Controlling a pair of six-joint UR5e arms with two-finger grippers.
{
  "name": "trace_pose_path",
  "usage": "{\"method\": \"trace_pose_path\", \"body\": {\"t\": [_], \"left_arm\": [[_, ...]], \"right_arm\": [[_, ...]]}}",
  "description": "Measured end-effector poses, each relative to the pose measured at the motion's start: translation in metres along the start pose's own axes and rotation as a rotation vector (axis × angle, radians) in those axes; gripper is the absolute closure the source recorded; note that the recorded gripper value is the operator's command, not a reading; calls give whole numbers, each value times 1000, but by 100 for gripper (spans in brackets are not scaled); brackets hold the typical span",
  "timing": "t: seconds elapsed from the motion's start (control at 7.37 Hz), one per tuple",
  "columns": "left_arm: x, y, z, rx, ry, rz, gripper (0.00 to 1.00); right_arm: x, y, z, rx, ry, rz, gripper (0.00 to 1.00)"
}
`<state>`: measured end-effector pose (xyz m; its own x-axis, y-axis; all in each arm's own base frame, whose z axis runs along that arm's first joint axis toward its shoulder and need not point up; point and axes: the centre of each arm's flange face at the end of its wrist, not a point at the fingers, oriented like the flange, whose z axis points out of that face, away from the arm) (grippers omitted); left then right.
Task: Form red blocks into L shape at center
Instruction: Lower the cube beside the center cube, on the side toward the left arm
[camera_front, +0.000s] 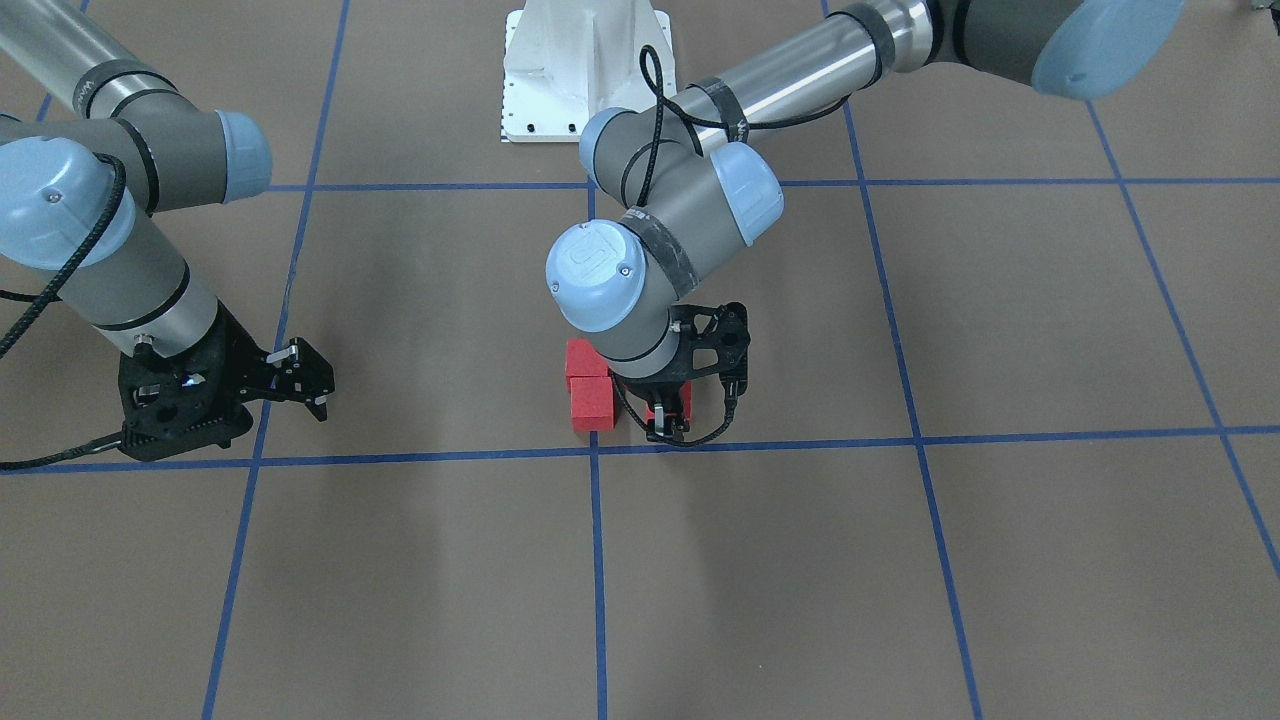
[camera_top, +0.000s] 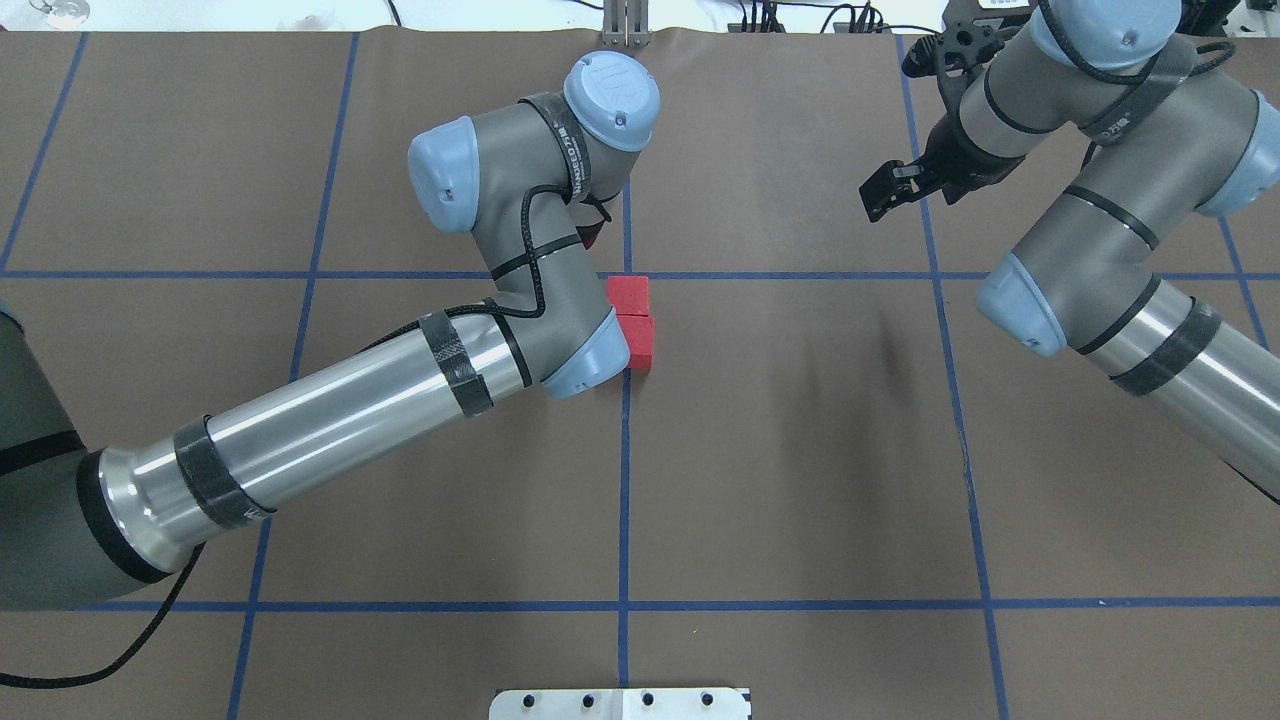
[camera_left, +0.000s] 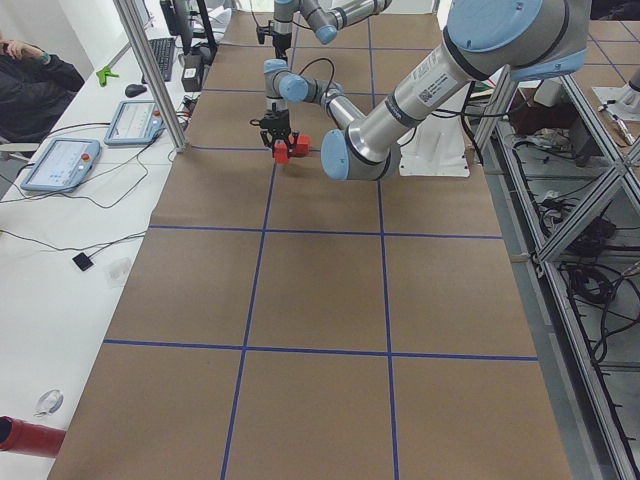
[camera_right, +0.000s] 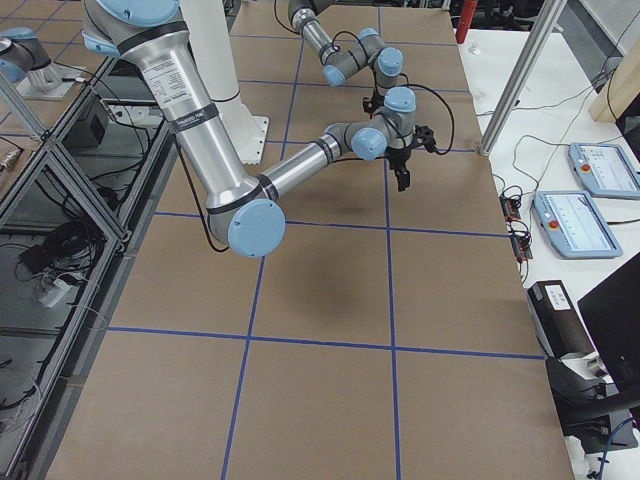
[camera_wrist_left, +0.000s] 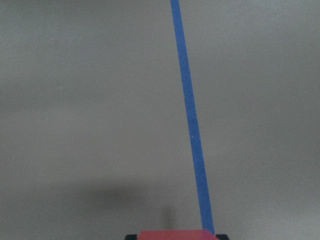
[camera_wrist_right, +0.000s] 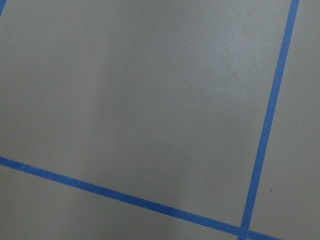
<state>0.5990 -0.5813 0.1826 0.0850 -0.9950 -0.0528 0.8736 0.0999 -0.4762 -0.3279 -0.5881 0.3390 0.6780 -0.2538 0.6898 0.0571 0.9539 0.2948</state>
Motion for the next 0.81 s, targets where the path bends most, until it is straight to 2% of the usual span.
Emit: {"method": "trace_pose_path", "body": {"t": [0.81], "left_arm": [[-3, 23, 3, -17, 3, -16, 100]], "right_arm": [[1, 0, 1, -1, 1, 0, 1]]}}
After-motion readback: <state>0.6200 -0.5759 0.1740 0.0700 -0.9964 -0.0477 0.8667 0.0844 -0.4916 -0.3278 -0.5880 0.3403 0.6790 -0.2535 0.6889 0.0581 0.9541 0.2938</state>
